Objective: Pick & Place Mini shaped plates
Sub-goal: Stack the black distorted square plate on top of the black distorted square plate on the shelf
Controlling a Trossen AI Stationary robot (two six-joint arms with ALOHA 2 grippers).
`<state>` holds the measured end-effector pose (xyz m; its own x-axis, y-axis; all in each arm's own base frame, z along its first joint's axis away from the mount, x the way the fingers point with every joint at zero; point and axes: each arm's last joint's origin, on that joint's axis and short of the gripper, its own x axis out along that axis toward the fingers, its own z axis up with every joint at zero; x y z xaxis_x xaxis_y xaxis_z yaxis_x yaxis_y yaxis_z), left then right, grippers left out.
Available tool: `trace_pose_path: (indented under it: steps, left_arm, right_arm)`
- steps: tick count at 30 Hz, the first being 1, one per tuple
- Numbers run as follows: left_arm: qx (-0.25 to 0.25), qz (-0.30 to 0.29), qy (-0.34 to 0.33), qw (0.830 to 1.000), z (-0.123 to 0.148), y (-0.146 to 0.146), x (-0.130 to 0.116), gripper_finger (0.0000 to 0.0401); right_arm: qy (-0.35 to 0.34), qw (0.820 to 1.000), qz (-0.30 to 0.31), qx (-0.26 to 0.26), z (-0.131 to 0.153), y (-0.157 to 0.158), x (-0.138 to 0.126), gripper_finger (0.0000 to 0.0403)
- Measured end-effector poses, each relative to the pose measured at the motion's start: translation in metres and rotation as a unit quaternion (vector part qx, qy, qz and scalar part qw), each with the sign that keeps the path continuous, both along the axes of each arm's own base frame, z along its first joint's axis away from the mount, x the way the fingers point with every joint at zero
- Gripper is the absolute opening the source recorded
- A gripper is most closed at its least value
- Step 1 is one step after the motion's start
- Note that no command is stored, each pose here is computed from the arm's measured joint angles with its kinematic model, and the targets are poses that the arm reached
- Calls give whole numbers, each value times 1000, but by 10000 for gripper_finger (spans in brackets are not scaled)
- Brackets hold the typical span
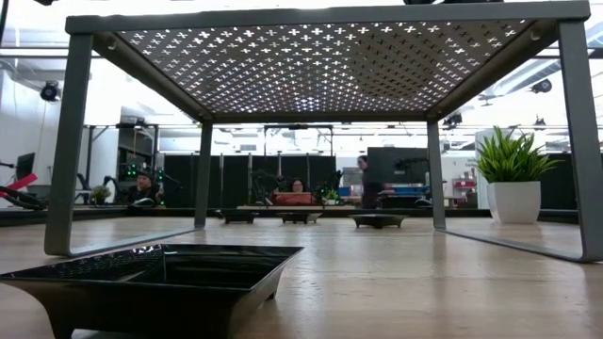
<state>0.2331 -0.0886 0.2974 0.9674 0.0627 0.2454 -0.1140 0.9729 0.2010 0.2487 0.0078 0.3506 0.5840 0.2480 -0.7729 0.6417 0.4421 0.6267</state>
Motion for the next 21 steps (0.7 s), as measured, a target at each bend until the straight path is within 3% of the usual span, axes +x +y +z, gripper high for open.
trace_pose_path:
  steps: [9,21]
  left_arm:
    - [1,0,0,1000,0,0,0,191]
    - [-32,-18,-19,999,3,0,-1,191]
  right_arm:
    - [-56,995,65,-46,18,7,-15,121]
    - [-42,993,97,-43,10,24,-15,94]
